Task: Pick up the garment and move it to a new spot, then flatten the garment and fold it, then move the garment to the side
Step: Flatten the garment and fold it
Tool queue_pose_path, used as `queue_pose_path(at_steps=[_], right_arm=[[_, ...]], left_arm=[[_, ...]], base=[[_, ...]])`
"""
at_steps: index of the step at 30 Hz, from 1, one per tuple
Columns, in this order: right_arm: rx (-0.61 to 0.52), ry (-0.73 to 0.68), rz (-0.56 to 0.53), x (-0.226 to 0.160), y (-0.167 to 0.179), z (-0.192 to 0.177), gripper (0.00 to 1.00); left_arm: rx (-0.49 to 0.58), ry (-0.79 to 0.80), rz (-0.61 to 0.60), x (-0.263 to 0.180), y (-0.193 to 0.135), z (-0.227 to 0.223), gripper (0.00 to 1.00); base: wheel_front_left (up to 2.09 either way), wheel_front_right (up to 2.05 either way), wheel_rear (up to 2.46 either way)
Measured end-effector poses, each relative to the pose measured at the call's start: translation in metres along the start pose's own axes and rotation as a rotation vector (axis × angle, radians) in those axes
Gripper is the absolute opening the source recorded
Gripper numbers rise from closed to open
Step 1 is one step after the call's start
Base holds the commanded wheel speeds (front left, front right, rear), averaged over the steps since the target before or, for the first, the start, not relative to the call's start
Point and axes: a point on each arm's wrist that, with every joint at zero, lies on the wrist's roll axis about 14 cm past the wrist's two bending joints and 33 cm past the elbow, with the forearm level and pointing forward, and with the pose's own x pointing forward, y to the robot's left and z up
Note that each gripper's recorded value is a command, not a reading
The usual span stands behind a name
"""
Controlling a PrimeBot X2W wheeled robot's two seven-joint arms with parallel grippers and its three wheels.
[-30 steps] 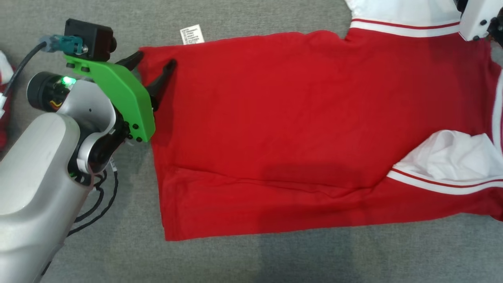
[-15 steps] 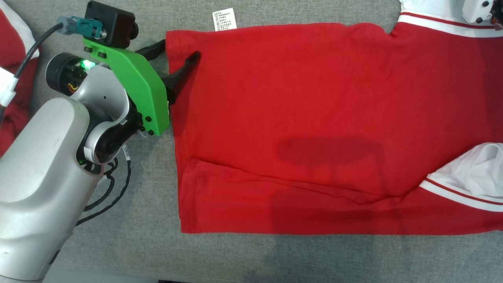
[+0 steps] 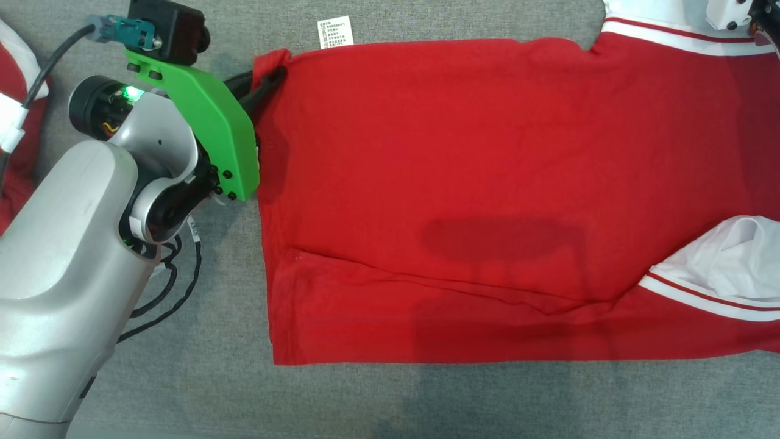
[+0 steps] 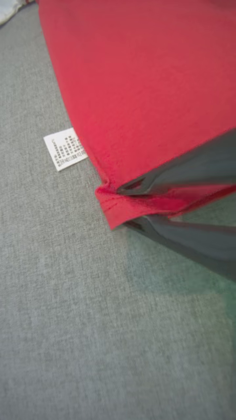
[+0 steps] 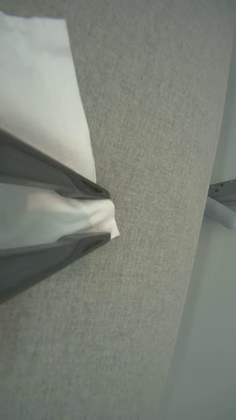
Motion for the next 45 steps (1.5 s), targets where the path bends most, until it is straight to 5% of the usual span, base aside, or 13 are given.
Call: queue_pose_path(at_steps=[45], right_arm=[[0.043,-0.359,0.105,-0.122,0.007,0.051,0.0]], left_arm=[[0.034,-0.254,-0.029,-0.046,-0.031,0.043,0.0]], base=[[0.0,0.0,0.0]])
